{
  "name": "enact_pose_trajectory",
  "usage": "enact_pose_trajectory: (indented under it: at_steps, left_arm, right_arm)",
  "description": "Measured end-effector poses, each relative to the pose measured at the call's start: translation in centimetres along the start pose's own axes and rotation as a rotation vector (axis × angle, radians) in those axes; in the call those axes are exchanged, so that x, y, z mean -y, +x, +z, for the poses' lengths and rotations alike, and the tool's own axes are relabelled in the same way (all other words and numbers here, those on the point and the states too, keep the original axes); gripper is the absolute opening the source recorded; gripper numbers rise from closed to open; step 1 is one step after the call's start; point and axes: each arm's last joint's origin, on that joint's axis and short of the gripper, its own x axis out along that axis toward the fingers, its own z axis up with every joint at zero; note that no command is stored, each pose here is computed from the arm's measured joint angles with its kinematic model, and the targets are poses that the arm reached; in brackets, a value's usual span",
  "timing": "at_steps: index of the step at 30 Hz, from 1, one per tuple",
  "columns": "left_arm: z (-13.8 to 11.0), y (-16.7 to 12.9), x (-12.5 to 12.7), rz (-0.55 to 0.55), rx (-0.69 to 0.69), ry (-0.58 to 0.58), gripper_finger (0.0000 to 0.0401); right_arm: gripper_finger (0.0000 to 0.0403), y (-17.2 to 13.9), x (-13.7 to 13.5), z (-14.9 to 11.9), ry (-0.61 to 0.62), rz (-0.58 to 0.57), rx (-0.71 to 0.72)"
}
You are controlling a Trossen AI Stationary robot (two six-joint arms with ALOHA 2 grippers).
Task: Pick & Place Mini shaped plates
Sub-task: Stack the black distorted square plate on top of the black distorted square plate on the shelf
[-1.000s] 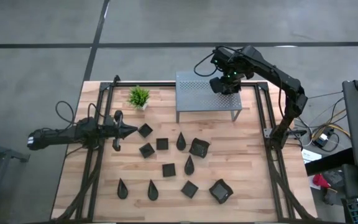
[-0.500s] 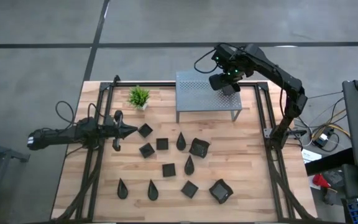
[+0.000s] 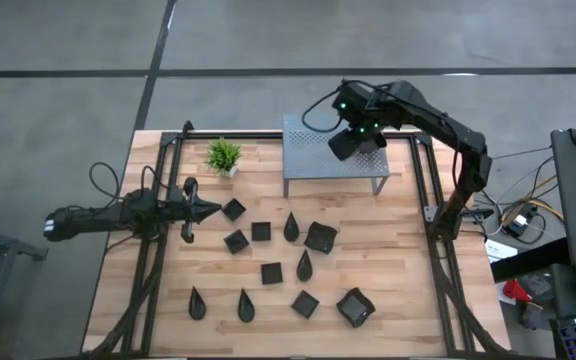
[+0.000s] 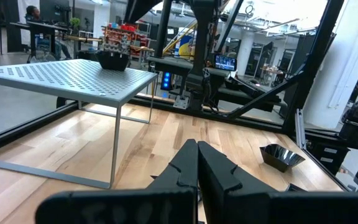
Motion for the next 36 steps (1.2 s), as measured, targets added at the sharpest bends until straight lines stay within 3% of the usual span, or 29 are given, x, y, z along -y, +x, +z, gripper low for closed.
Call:
enact_pose_trajectory:
  at_steps: [36]
  left_arm:
    - [0.0,0.0,0.0,-0.001,0.0,0.0,0.0005]
  right_arm:
    - [0.0129,-2.7,-10.2,-5.9,-0.274,0.198,0.086]
